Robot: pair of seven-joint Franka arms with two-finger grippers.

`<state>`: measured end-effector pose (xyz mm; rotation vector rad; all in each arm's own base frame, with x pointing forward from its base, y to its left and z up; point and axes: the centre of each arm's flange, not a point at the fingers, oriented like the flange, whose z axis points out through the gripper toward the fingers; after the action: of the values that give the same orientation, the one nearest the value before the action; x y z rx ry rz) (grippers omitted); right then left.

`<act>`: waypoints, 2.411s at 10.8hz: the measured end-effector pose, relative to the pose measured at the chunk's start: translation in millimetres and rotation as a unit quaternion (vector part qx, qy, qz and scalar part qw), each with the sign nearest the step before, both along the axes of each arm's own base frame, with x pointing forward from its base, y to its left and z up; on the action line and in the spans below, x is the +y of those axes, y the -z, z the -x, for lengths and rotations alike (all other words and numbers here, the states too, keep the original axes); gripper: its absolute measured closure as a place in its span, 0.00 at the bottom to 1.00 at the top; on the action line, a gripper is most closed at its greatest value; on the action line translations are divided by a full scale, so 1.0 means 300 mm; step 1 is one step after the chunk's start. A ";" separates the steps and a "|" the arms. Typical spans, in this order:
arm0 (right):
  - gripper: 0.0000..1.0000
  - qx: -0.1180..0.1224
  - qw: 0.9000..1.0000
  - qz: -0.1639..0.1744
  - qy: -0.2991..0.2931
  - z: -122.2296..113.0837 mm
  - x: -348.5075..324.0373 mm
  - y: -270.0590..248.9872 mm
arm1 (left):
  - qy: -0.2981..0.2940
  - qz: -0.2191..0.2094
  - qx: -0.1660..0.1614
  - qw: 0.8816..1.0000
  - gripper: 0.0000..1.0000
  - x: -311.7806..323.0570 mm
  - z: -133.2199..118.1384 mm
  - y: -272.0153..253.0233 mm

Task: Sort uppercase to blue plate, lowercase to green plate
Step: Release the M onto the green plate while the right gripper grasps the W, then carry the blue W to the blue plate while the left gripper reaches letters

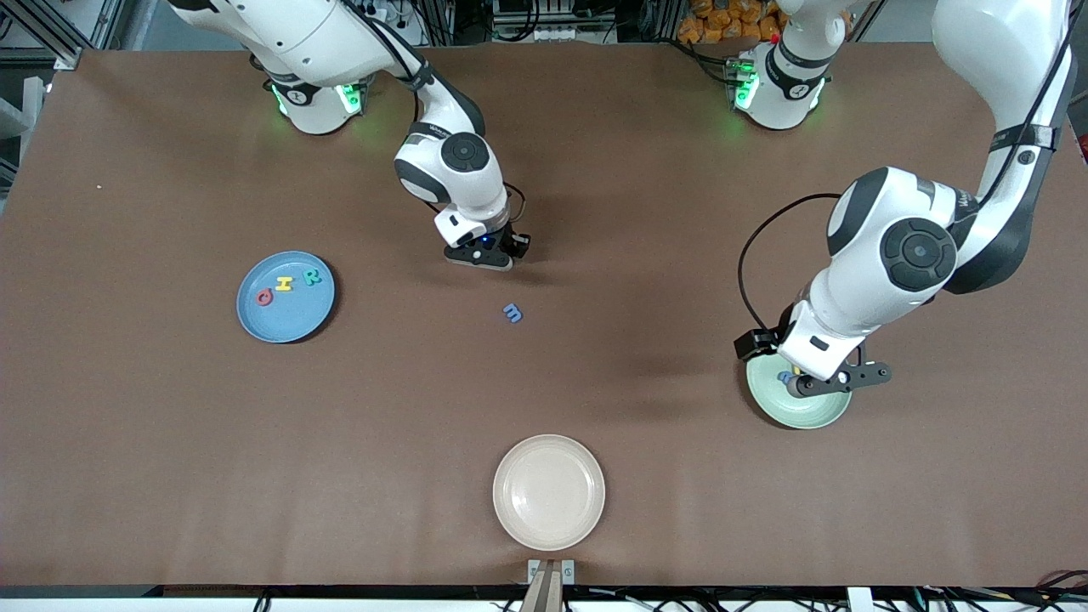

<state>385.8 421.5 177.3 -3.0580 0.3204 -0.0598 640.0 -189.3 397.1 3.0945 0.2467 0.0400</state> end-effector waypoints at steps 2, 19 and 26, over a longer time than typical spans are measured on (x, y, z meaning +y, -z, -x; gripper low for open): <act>0.66 -0.002 1.000 0.002 -0.004 0.001 0.002 -0.002 | -0.001 0.000 0.000 1.000 0.00 0.001 -0.001 -0.001; 0.66 0.041 0.988 0.075 -0.125 -0.233 -0.201 -0.100 | -0.223 0.009 0.028 0.974 0.00 -0.794 0.271 0.137; 0.66 0.081 0.967 0.094 -0.224 -0.491 -0.593 -0.217 | -0.220 -0.020 0.007 0.975 0.00 -0.994 0.359 0.282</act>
<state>533.0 243.7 242.3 -3.2426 -0.3969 0.1945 532.4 -487.4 312.6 3.0100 0.9358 0.0347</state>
